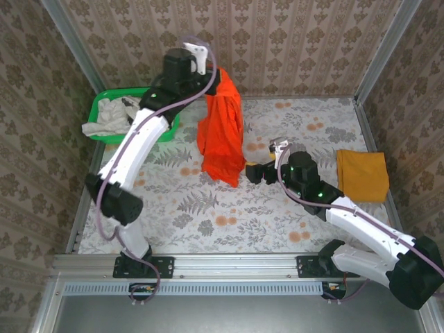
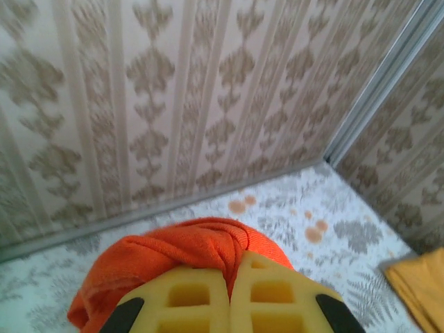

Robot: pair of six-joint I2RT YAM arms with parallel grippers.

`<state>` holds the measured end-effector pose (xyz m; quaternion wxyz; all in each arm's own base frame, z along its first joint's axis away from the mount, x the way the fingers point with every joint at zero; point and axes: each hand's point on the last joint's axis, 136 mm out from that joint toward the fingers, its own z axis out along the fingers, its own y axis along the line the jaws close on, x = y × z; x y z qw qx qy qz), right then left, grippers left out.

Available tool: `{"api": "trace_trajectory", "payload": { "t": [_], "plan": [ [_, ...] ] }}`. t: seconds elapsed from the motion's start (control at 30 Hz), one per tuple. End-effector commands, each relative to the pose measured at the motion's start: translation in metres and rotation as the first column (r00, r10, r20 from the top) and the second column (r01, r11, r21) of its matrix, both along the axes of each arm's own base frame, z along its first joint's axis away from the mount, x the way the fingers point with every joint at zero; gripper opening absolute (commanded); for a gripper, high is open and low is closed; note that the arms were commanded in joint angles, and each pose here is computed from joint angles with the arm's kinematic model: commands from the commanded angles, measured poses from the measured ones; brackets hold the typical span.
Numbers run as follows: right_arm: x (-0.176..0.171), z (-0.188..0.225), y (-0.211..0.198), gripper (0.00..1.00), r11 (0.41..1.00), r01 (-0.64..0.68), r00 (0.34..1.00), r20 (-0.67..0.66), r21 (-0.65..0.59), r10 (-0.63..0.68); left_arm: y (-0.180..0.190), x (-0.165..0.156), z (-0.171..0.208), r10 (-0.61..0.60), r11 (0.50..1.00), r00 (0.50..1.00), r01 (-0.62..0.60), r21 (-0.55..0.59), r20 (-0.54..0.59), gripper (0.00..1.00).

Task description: Fold and stack the t-shirts

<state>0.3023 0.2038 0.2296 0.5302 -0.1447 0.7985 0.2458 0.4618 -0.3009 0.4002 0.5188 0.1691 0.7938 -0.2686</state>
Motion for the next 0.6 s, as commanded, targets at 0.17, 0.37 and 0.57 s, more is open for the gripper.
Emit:
{"api": "trace_trajectory", "payload": {
  "t": [0.17, 0.37, 0.57],
  "plan": [
    [0.0, -0.008, -0.021, 1.0, 0.994, 0.108, 0.994, -0.027, -0.035, -0.109, -0.071, 0.027, -0.067, -0.163, 0.987, 0.966, 0.157, -0.044, -0.203, 0.6],
    [0.016, -0.016, -0.05, 1.0, 0.96, 0.277, 0.954, -0.105, -0.043, -0.28, -0.058, 0.02, -0.085, -0.073, 0.995, 0.968, 0.086, 0.047, -0.24, 1.0],
    [0.045, -0.044, -0.09, 1.0, 0.907, 0.422, 0.872, -0.278, 0.007, -0.404, 0.009, -0.018, -0.088, 0.199, 0.98, 0.967, -0.2, 0.007, -0.156, 1.0]
  ]
}}
